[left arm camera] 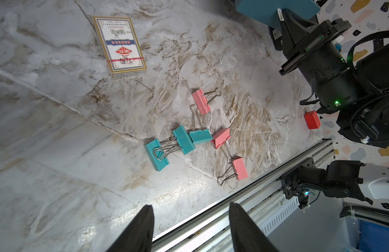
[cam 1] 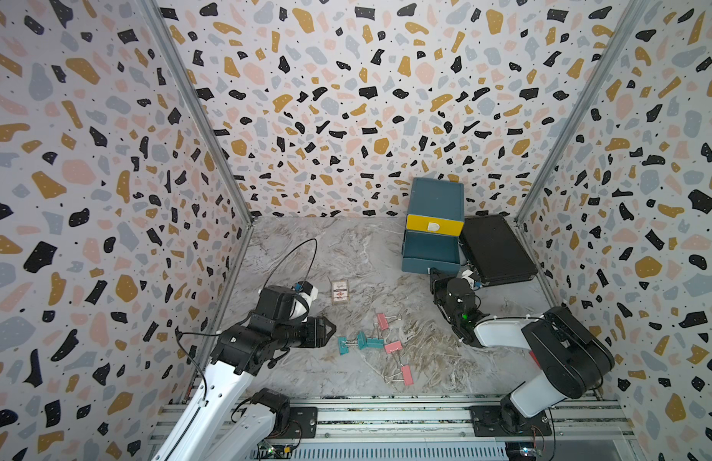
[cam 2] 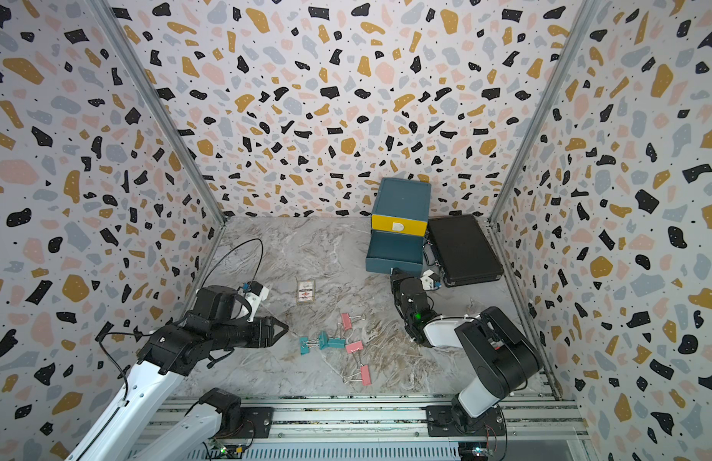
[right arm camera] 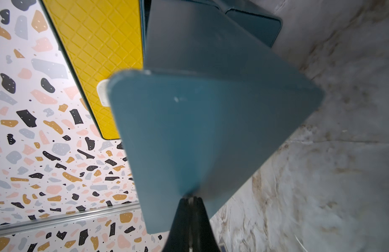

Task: Put the binder clips in the drawer according to color
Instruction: Open the drawer in the storage box, then pick up the binder clip at the center of the board, then place the binder clip in the drawer, then pick up the binder clip at the center of the board.

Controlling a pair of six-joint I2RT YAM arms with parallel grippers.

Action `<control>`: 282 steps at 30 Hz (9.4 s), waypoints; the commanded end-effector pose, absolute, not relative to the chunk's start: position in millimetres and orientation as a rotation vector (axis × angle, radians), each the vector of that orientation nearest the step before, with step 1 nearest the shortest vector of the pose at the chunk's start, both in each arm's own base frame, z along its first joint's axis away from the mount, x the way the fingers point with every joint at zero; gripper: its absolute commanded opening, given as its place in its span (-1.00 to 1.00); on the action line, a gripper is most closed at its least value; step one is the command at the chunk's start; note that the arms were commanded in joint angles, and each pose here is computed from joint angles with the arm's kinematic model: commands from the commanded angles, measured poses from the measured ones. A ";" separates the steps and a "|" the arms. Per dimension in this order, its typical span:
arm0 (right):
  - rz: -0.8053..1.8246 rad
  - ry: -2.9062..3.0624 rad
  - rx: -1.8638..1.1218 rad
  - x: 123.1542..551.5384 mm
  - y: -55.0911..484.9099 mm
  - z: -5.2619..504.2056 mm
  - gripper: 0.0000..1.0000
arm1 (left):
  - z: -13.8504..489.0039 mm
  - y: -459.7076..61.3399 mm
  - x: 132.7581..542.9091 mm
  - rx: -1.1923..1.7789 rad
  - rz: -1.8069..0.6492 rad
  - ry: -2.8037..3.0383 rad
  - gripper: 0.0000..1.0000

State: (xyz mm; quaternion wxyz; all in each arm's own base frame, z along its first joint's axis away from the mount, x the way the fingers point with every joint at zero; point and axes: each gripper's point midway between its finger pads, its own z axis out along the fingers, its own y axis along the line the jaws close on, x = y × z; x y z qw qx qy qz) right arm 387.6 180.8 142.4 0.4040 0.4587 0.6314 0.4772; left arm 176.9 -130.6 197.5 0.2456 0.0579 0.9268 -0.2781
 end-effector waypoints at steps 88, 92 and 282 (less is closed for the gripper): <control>0.734 2.214 -0.535 214.7 192.2 245.9 0.20 | 82.8 -207.5 186.1 1.692 -0.203 2.409 0.71; 0.745 2.205 -0.541 212.7 192.5 247.8 0.19 | 66.8 -219.2 193.4 1.743 -0.223 2.387 0.71; 0.958 2.039 -0.527 153.5 178.0 281.6 -0.18 | 17.4 -152.5 200.4 -2.664 -0.102 1.736 0.84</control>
